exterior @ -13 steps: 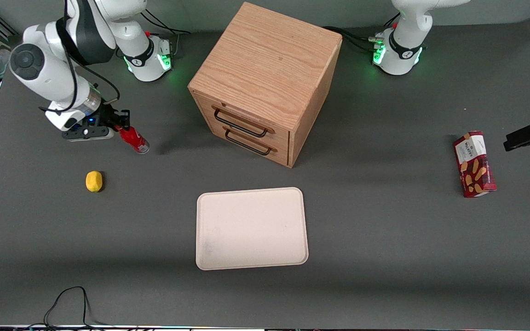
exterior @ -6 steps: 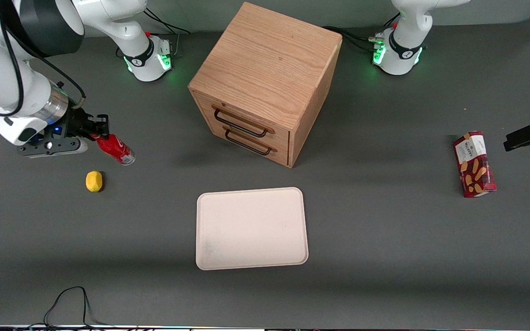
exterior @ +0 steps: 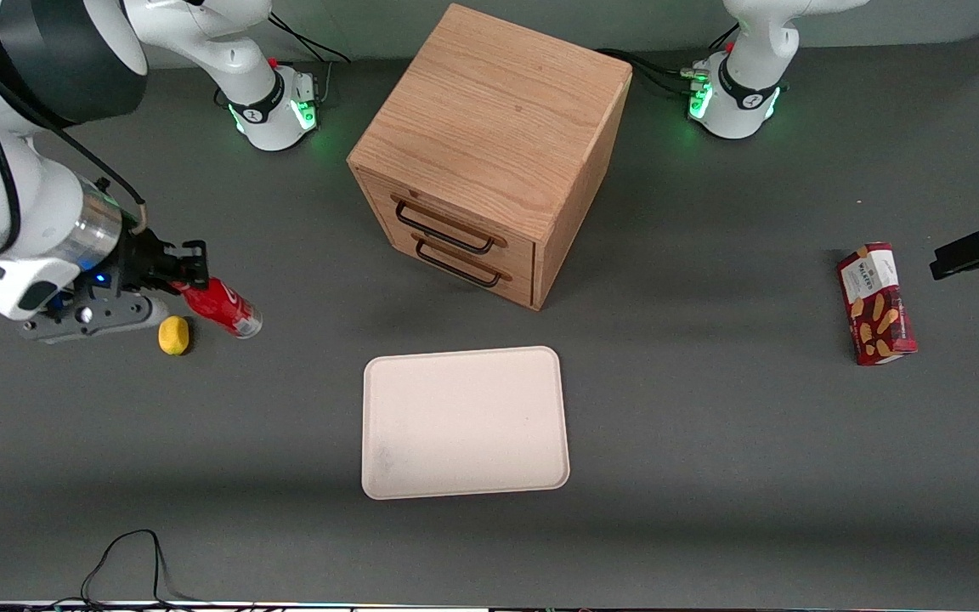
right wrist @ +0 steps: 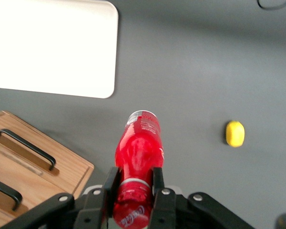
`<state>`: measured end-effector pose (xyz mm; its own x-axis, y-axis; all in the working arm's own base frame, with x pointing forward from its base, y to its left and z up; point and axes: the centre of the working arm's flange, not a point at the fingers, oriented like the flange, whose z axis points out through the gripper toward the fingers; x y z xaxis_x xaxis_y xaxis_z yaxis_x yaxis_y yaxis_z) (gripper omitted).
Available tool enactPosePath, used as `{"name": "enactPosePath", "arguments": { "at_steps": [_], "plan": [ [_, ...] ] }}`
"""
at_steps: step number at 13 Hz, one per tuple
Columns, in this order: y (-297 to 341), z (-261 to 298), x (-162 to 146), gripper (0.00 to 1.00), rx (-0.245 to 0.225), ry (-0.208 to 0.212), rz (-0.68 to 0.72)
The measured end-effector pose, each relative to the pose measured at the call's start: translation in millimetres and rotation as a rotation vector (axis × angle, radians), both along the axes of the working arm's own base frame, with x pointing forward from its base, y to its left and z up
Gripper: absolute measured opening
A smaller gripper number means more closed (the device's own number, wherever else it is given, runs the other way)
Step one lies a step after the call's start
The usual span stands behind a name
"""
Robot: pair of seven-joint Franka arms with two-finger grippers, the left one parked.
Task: Place coke bottle on tray
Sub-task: 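Carry the held bottle over the white tray's corner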
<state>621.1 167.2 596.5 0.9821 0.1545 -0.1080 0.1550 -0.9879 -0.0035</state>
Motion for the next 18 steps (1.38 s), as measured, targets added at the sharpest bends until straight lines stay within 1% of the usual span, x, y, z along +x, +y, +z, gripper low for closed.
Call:
{"name": "enactPosePath", "arguments": {
  "at_steps": [3,4,6,9,13,14,16,17,18],
  "plan": [
    [29,-20,25,0.33,0.032,-0.003,0.029],
    [36,-27,32,0.33,0.044,-0.012,0.036],
    [49,-41,45,0.33,0.071,-0.045,0.026],
    [70,-72,64,0.33,0.109,-0.084,-0.004],
    [81,-124,95,0.33,0.153,-0.158,-0.019],
    [85,-139,102,0.33,0.156,-0.175,-0.019],
    [89,-172,115,0.33,0.149,-0.208,-0.016],
    [90,-192,120,0.33,0.137,-0.220,-0.012],
    [92,-212,125,0.33,0.115,-0.228,-0.003]
  ]
}}
